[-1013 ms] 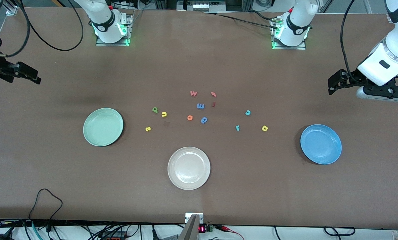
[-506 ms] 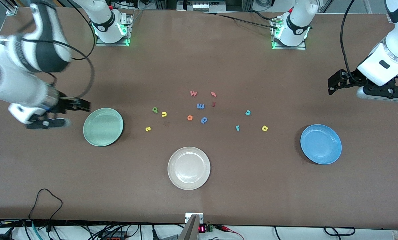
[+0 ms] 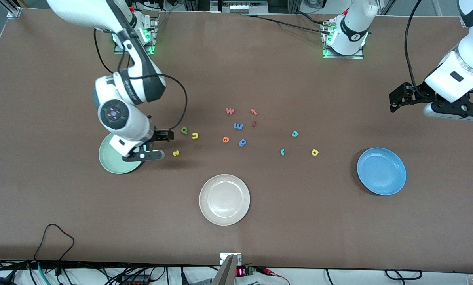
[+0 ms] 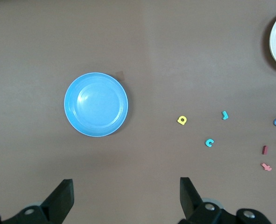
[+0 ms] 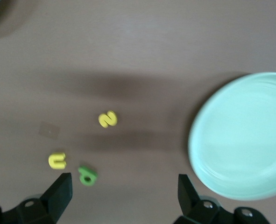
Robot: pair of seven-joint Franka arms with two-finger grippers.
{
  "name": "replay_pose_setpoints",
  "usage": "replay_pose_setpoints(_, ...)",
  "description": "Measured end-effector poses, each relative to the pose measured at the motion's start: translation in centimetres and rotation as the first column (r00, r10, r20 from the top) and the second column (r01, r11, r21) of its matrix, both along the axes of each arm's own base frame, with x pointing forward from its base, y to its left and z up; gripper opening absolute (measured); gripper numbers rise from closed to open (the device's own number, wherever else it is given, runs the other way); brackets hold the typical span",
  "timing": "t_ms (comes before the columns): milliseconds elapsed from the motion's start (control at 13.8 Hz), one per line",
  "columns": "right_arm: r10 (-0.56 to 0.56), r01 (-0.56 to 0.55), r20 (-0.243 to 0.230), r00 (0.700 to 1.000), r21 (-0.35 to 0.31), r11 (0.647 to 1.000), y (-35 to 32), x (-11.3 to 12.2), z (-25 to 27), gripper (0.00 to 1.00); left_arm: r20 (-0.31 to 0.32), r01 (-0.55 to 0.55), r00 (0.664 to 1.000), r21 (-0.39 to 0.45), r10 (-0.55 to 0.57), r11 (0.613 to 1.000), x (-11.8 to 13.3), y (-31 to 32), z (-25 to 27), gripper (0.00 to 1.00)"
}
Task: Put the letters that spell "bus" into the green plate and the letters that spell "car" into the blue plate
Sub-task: 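Lower the right gripper and grasp the yellow letter S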
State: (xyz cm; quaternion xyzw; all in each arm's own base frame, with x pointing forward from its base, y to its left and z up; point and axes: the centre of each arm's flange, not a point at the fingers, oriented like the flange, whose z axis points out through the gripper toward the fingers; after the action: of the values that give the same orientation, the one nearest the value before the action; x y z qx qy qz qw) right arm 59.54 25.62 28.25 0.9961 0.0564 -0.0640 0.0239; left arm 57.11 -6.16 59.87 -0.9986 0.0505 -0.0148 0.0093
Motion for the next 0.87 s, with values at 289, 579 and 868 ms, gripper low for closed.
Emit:
replay_pose_setpoints(289,-0.009,0.009,0.013,1.000,-0.002,1.000,2.8,-0.2,-6.3,1.00,0.000,0.000,1.000,0.000,0.000,1.000,0.0,0.0,0.0,1.00)
replay_pose_setpoints(579,-0.023,0.024,0.014,1.000,-0.009,1.000,2.4,0.8,-7.9,0.77,0.000,0.000,1.000,0.000,0.000,1.000,0.0,0.0,0.0,1.00)
replay_pose_setpoints(868,-0.026,0.026,0.023,0.999,-0.007,1.000,2.3,0.9,-9.6,0.66,0.000,0.001,1.000,0.000,-0.001,1.000,0.0,0.0,0.0,1.00)
